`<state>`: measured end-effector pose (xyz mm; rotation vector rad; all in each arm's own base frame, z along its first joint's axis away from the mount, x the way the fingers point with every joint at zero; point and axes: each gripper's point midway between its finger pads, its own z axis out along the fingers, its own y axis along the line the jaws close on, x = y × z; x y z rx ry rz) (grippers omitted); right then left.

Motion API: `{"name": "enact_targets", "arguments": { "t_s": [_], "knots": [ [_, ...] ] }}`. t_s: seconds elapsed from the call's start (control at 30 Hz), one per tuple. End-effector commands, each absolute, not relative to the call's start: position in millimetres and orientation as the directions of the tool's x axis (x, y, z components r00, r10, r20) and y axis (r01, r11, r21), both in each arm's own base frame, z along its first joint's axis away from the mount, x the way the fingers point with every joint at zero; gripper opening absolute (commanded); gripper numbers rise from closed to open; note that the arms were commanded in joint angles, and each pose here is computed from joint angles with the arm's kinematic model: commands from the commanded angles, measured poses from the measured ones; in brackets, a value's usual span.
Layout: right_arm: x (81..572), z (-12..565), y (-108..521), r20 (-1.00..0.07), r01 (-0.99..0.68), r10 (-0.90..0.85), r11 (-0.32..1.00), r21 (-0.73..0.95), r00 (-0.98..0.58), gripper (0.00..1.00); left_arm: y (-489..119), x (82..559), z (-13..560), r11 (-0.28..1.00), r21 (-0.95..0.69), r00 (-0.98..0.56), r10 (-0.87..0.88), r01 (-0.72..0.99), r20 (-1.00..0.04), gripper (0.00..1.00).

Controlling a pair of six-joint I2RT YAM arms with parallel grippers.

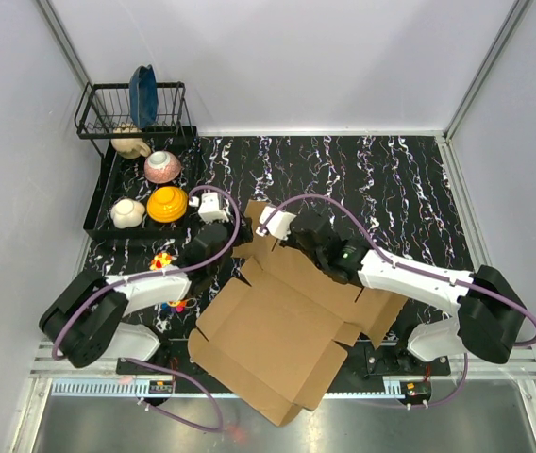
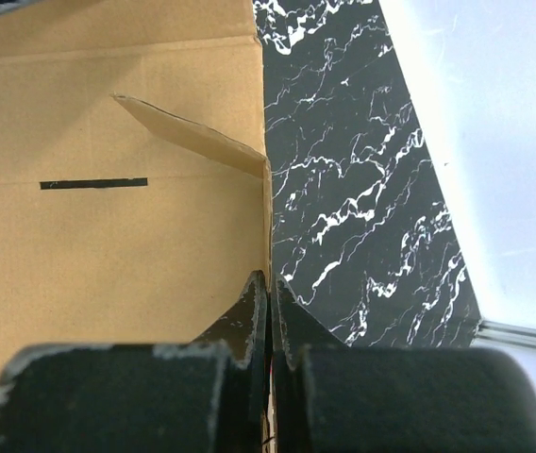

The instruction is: Fold the paper box

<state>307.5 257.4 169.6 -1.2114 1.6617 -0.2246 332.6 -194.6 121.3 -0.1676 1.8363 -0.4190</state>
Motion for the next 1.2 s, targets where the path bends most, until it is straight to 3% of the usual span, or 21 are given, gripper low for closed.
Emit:
{"name": "enact_targets", "arguments": {
  "t_s": [0.0, 0.07, 0.17, 0.23, 0.53, 0.63, 0.7, 0.73, 0.83, 1.17],
  "knots": [
    [316, 203, 264, -0.593, -0.528, -0.801, 0.47, -0.707, 0.08, 0.0, -205, 359, 150, 0.906, -0.404, -0.231, -0.369, 0.128, -0.9, 0.72],
    [317, 206, 263, -0.577, -0.518, -0.812, 0.457, -0.723, 0.089, 0.0, -207, 363, 151, 0.902, -0.409, -0.23, -0.372, 0.137, -0.899, 0.68],
    [324, 214, 260, -0.527, -0.475, -0.843, 0.421, -0.773, 0.111, 0.0, -213, 365, 165, 0.871, -0.456, -0.176, -0.427, 0.183, -0.887, 0.42],
    [334, 228, 262, -0.5, -0.409, -0.855, 0.41, -0.815, 0.139, 0.0, -215, 369, 175, 0.844, -0.495, -0.12, -0.48, 0.206, -0.869, 0.33],
    [347, 234, 259, -0.397, -0.297, -0.904, 0.339, -0.893, 0.159, 0.0, -216, 362, 185, 0.778, -0.562, -0.037, -0.576, 0.28, -0.816, 0.3],
    [344, 225, 261, -0.38, -0.284, -0.91, 0.325, -0.902, 0.164, 0.0, -209, 356, 177, 0.777, -0.566, -0.029, -0.581, 0.276, -0.813, 0.36],
    [343, 222, 262, -0.365, -0.269, -0.916, 0.313, -0.911, 0.169, 0.0, -207, 352, 175, 0.776, -0.565, -0.031, -0.581, 0.279, -0.813, 0.48],
    [341, 215, 263, -0.351, -0.28, -0.921, 0.296, -0.913, 0.171, 0.0, -206, 351, 175, 0.778, -0.565, -0.031, -0.58, 0.275, -0.814, 0.6],
    [337, 208, 265, -0.361, -0.291, -0.917, 0.304, -0.907, 0.168, 0.0, -204, 350, 176, 0.791, -0.548, -0.026, -0.563, 0.272, -0.826, 0.71],
    [325, 197, 268, -0.407, -0.333, -0.899, 0.339, -0.88, 0.163, 0.0, -214, 372, 176, 0.84, -0.479, -0.018, -0.491, 0.256, -0.871, 0.75]
  ]
}}
